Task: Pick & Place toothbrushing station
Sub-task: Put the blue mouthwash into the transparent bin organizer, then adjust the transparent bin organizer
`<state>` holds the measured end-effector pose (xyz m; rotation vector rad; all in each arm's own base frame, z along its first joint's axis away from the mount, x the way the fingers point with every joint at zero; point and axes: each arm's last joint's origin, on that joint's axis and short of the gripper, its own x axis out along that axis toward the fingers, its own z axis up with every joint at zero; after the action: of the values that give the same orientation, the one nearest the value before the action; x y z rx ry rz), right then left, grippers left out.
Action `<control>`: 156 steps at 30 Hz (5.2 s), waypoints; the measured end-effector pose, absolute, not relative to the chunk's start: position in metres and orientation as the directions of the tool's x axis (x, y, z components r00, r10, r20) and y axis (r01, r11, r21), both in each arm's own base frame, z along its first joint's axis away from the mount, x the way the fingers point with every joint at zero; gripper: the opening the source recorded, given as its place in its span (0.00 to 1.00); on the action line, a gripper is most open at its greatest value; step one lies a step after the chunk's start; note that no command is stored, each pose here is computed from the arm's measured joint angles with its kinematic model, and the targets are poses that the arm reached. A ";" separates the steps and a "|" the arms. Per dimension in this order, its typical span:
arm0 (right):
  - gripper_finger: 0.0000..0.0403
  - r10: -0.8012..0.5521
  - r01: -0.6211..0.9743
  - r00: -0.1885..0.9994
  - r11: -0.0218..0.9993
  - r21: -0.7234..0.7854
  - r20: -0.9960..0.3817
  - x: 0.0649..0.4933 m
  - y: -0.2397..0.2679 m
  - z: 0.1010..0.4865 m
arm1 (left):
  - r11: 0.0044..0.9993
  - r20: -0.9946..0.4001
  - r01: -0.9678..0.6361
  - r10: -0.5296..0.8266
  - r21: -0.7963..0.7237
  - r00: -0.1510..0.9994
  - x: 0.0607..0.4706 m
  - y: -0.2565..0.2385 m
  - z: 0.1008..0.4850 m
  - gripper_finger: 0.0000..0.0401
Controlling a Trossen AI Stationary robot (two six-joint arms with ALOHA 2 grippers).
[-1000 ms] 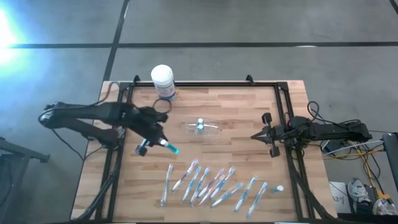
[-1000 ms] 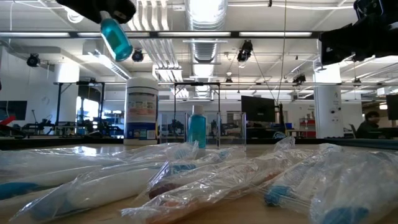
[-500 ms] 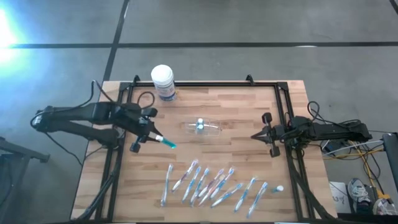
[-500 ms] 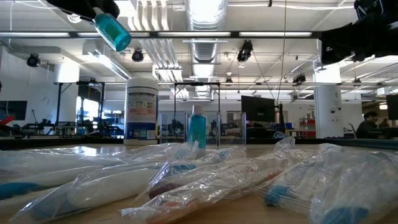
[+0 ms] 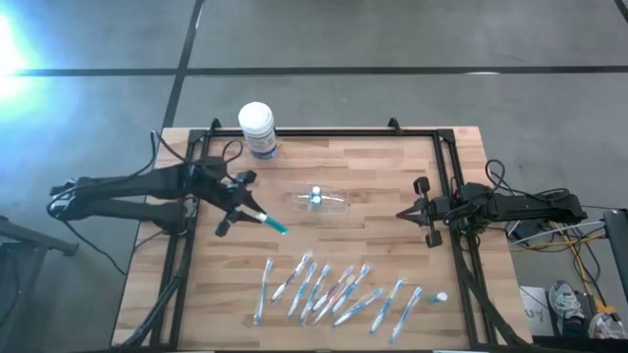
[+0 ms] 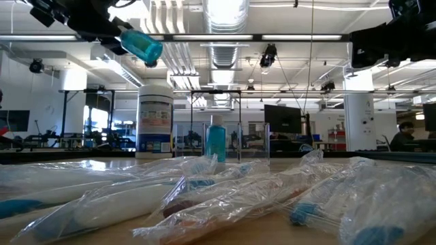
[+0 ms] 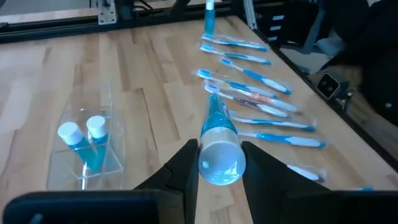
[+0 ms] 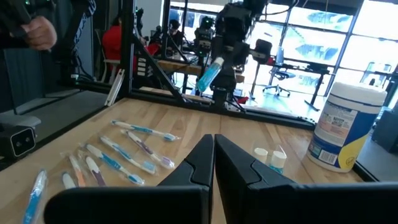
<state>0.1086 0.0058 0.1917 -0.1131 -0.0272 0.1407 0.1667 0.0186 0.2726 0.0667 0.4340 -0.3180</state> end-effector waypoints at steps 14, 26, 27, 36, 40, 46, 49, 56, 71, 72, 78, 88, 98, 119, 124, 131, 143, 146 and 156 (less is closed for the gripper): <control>0.02 0.142 -0.139 0.990 0.983 -0.118 0.018 0.109 0.006 0.192 | 0.998 -0.360 0.035 -0.012 0.058 0.933 0.214 0.042 0.342 0.25; 0.02 0.142 -0.140 0.990 0.984 -0.113 0.011 0.109 0.006 0.191 | 0.988 -0.735 0.073 0.051 0.136 0.677 0.320 0.070 0.380 0.25; 0.02 0.142 -0.140 0.990 0.984 -0.113 0.011 0.109 0.006 0.191 | 0.983 -0.749 0.104 0.047 0.154 0.661 0.328 0.071 0.380 0.25; 0.02 0.142 -0.142 0.990 0.984 -0.108 -0.011 0.109 0.006 0.188 | 0.818 -0.835 0.438 0.092 0.374 0.543 0.378 0.082 0.360 0.25; 0.02 0.142 -0.142 0.990 0.984 -0.109 -0.012 0.109 0.006 0.188 | 0.636 -0.856 0.611 0.164 0.472 0.491 0.386 0.081 0.348 0.25; 0.02 0.142 -0.144 0.990 0.983 -0.112 -0.022 0.110 0.006 0.187 | 0.462 -0.878 0.748 0.198 0.476 0.436 0.393 0.078 0.332 0.25; 0.02 0.142 -0.144 0.989 0.983 -0.112 -0.030 0.110 0.006 0.187 | 0.378 -0.885 0.800 0.193 0.466 0.424 0.393 0.074 0.327 0.25; 0.02 0.125 -0.128 0.992 0.985 -0.112 -0.032 0.110 0.005 0.187 | 0.290 -0.891 0.843 0.187 0.453 0.414 0.396 0.071 0.316 0.25; 0.02 0.123 -0.126 0.992 0.986 -0.112 -0.036 0.111 0.005 0.186 | 0.180 -0.905 0.893 0.195 0.413 0.379 0.398 0.071 0.294 0.26; 0.02 0.123 -0.126 0.992 0.986 -0.112 -0.037 0.111 0.005 0.186 | 0.175 -0.904 0.893 0.195 0.414 0.381 0.398 0.071 0.295 0.26; 0.02 0.123 -0.126 0.992 0.986 -0.112 -0.036 0.111 0.005 0.186 | 0.171 -0.905 0.894 0.178 0.415 0.386 0.398 0.071 0.295 0.26; 0.02 0.124 -0.127 0.992 0.986 -0.111 -0.036 0.111 0.005 0.186 | 0.138 -0.910 0.904 0.158 0.405 0.384 0.401 0.072 0.283 0.26; 0.02 0.123 -0.126 0.992 0.985 -0.114 -0.034 0.111 0.005 0.186 | 0.102 -0.913 0.913 0.161 0.394 0.376 0.401 0.074 0.264 0.26; 0.02 0.124 -0.128 0.992 0.985 -0.119 -0.034 0.111 0.005 0.186 | 0.196 -0.894 0.873 0.143 0.446 0.425 0.405 0.079 0.264 0.35; 0.02 0.124 -0.128 0.992 0.985 -0.119 -0.034 0.111 0.005 0.186 | 0.213 -0.893 0.868 0.142 0.449 0.427 0.405 0.079 0.264 0.36; 0.02 0.124 -0.128 0.992 0.985 -0.119 -0.034 0.111 0.005 0.186 | 0.237 -0.887 0.855 0.144 0.462 0.439 0.406 0.079 0.265 0.36; 0.02 0.125 -0.128 0.992 0.985 -0.119 -0.034 0.111 0.005 0.186 | 0.431 -0.823 0.715 0.137 0.551 0.552 0.398 0.078 0.317 0.35; 0.02 0.126 -0.129 0.991 0.984 -0.119 -0.035 0.111 0.005 0.186 | 0.521 -0.778 0.630 0.114 0.577 0.618 0.371 0.071 0.356 0.31; 0.02 0.126 -0.129 0.992 0.985 -0.119 -0.033 0.111 0.005 0.186 | 0.967 -0.537 0.160 -0.029 0.199 0.843 0.240 0.054 0.420 0.06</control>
<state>0.1109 0.0054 0.1864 -0.1211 0.0258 0.1278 0.2402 0.0545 0.4199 0.2411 0.5602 -0.1010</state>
